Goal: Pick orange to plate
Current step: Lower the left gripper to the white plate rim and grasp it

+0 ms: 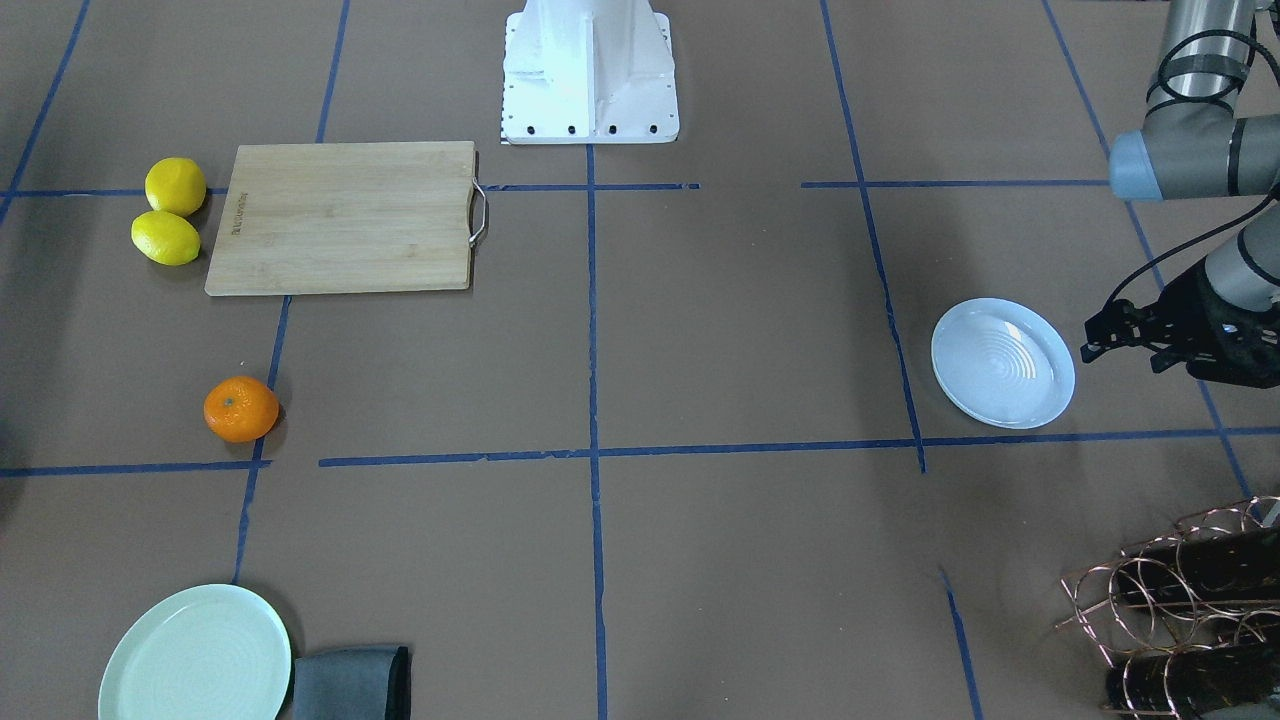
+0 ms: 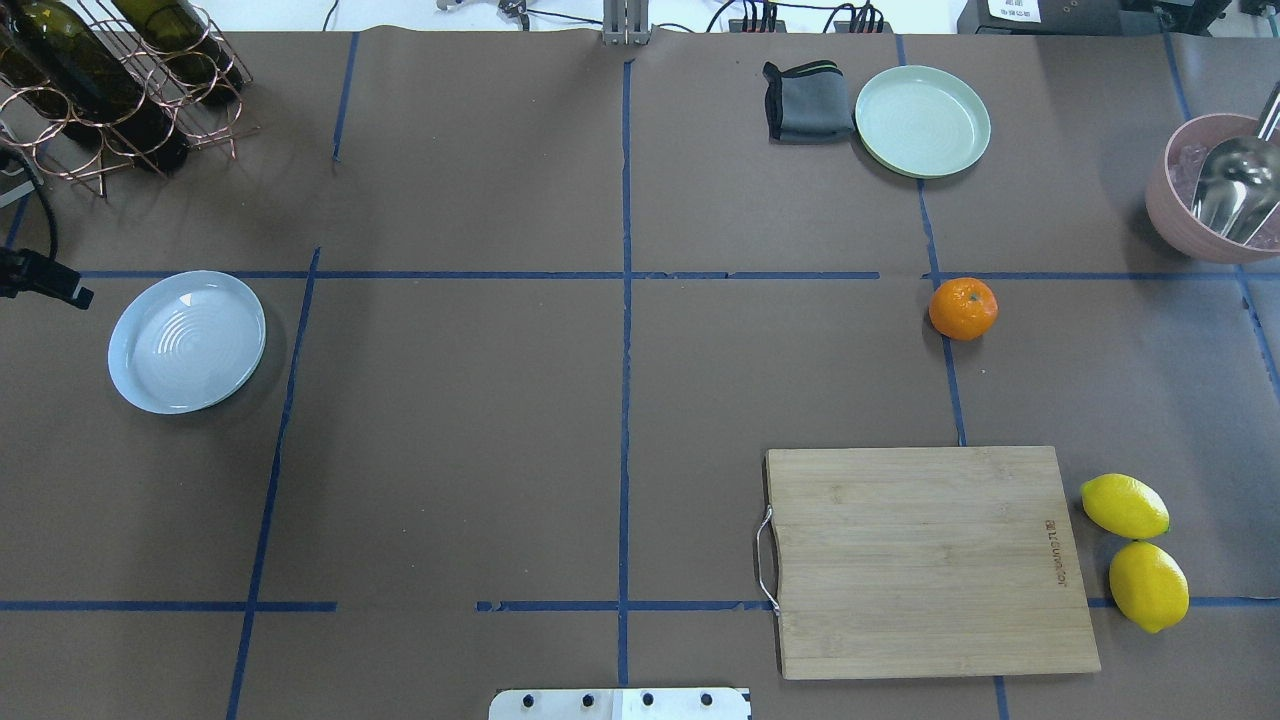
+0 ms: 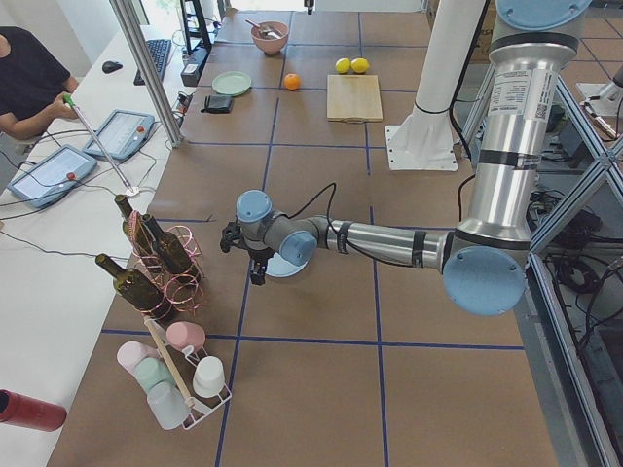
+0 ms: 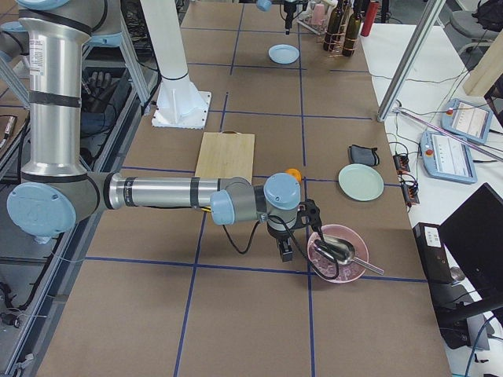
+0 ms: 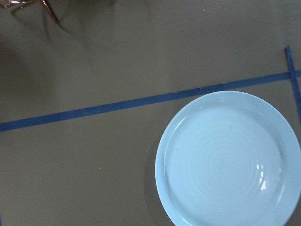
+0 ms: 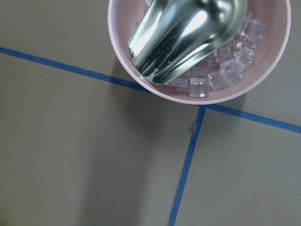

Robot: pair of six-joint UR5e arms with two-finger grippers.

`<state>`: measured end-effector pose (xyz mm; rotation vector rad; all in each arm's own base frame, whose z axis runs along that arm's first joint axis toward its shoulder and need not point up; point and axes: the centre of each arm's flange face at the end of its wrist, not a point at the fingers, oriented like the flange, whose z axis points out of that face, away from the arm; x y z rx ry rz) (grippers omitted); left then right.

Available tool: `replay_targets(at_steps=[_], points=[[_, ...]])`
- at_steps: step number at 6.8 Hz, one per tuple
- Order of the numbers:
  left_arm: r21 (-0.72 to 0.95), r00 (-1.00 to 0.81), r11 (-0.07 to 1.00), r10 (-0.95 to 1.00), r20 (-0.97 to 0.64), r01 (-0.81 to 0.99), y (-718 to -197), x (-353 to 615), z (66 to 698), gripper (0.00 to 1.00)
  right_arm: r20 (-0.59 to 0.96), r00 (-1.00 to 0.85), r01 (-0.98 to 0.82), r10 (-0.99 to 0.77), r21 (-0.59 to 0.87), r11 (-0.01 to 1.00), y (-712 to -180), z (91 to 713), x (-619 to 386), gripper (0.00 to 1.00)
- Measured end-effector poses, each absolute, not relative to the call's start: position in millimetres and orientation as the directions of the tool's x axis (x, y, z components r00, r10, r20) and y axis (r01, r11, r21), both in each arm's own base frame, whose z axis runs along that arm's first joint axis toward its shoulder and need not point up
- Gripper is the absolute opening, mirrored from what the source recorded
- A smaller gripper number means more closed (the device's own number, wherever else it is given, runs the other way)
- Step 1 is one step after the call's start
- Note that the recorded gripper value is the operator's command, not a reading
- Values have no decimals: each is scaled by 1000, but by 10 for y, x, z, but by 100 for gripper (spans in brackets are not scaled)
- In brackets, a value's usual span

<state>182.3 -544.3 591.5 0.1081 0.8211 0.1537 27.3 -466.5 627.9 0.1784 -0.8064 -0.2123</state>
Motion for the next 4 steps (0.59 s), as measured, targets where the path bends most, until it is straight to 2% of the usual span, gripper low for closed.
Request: replay_targets(at_steps=[4], points=[[134,671,979,203,-713,-154,-5372,2179,6156,75,704,661,120,-260,243,963,-4668,6246,244,100]])
